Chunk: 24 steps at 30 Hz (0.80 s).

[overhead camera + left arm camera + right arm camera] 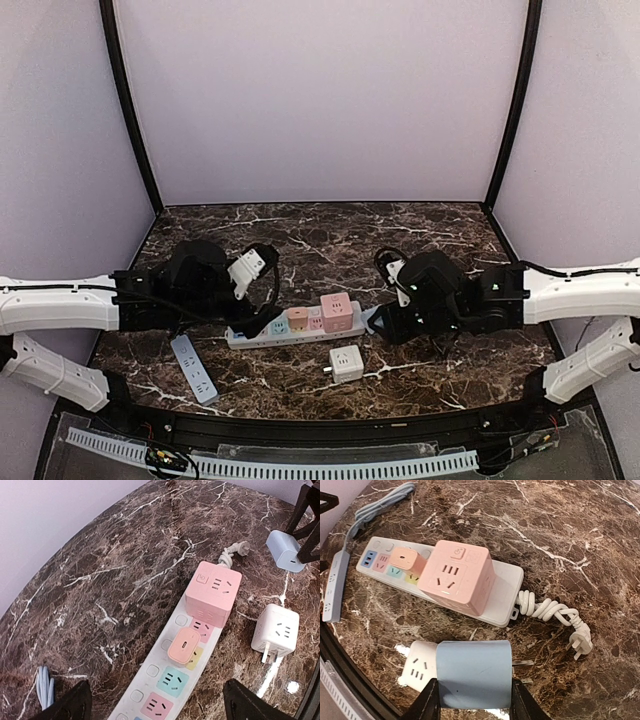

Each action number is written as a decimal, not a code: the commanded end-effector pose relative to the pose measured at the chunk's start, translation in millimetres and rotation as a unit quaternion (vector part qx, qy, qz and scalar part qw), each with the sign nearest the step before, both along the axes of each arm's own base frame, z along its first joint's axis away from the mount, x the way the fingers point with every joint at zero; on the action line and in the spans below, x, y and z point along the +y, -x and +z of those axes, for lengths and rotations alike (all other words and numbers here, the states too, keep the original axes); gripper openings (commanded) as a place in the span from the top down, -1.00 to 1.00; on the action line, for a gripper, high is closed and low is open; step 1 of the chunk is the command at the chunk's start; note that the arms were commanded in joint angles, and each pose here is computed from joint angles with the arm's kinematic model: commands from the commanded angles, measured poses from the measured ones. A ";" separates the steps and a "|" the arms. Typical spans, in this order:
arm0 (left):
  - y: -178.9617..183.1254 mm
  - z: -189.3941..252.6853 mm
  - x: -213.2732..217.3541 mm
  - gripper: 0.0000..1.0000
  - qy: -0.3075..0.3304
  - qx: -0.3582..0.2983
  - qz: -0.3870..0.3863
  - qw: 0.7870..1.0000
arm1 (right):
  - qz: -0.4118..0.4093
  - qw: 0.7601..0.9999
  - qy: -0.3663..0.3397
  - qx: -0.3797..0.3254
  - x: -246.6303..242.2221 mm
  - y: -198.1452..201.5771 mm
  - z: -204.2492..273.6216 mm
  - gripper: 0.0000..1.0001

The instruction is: Insert the plug

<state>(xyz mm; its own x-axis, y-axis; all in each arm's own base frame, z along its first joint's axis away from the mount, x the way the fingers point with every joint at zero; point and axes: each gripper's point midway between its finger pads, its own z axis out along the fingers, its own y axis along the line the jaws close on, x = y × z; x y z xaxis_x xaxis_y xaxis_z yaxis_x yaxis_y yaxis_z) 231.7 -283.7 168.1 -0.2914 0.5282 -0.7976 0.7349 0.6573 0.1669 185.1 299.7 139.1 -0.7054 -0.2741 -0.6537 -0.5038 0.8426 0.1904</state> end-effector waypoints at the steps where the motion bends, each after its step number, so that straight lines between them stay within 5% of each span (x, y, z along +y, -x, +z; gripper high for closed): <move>1: 5.1 25.8 -13.6 -0.84 0.023 -0.074 -0.068 0.995 | 0.056 0.997 -0.043 0.002 15.0 13.4 24.6 0.36; 9: 27.2 49.0 -32.4 -0.84 0.018 -0.233 -0.215 0.948 | 0.156 0.979 -0.124 0.053 32.2 24.8 39.5 0.35; 14: 49.3 49.9 -42.8 -0.82 -0.006 -0.302 -0.312 0.901 | 0.189 0.968 -0.149 0.065 39.0 31.3 51.0 0.35; 24: 78.2 41.0 -62.1 -0.70 -0.085 -0.339 -0.441 0.826 | 0.207 0.960 -0.158 0.100 49.5 35.9 50.7 0.35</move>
<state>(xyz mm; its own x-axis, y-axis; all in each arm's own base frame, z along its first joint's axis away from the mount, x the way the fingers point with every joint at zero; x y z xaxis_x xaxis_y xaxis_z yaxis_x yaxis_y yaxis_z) 173.4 -336.6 215.0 0.6376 0.4618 -0.6166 0.6937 0.0041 0.7203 149.1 337.0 173.0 -0.7113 -0.3758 -0.5940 -0.6925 0.5194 0.5006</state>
